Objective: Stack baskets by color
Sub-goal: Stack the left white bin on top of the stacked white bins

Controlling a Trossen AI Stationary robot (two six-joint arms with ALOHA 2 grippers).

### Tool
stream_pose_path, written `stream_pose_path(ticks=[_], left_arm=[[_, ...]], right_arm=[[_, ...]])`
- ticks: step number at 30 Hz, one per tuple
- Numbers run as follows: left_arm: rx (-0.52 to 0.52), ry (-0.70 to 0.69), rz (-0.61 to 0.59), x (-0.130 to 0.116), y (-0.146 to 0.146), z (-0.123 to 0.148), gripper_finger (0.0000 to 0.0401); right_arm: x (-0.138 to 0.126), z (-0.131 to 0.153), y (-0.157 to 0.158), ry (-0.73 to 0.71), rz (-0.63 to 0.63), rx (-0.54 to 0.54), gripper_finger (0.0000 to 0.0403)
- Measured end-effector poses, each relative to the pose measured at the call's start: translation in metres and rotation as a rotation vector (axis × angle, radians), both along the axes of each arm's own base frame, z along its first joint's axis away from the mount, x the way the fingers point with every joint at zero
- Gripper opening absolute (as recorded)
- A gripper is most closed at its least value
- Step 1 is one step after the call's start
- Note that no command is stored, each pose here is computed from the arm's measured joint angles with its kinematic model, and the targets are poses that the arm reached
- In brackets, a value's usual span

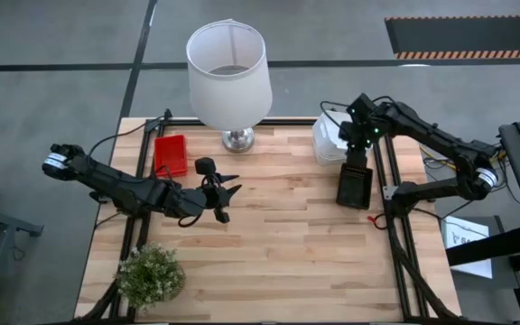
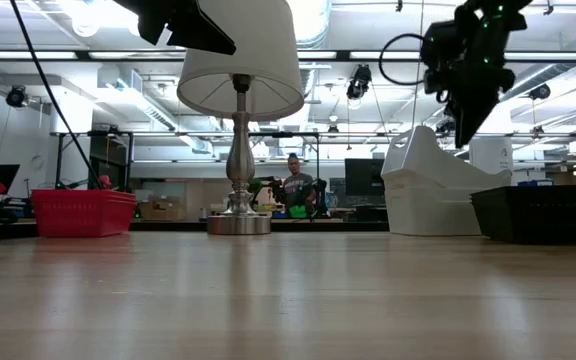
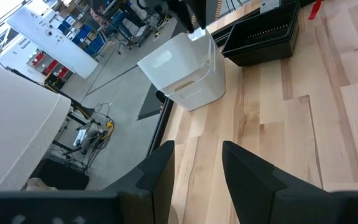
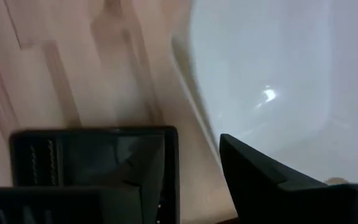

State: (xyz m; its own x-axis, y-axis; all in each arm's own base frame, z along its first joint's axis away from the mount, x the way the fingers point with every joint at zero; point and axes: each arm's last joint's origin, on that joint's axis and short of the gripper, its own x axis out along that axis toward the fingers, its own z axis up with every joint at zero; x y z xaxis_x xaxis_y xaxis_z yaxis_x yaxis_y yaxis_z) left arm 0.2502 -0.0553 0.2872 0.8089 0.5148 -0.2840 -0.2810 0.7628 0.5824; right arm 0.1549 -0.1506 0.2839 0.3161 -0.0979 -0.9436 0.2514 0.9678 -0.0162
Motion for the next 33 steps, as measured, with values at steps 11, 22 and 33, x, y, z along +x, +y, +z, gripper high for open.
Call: stream_pose_path(ticks=[11, 22, 33], left_arm=[[0.0, 0.0, 0.0, 0.0, 0.0, 0.0, 0.0118], [0.0, 0.0, 0.0, 0.0, 0.0, 0.0, 0.0118], [0.001, 0.001, 0.0, 0.0, 0.0, 0.0, 0.0118]], right_arm=[[0.003, -0.017, -0.003, -0.014, 0.088, -0.057, 0.0112], [0.004, -0.023, -0.004, -0.022, 0.09, -0.07, 0.0114], [0.007, -0.034, -0.007, -0.053, 0.115, -0.119, 0.0082]])
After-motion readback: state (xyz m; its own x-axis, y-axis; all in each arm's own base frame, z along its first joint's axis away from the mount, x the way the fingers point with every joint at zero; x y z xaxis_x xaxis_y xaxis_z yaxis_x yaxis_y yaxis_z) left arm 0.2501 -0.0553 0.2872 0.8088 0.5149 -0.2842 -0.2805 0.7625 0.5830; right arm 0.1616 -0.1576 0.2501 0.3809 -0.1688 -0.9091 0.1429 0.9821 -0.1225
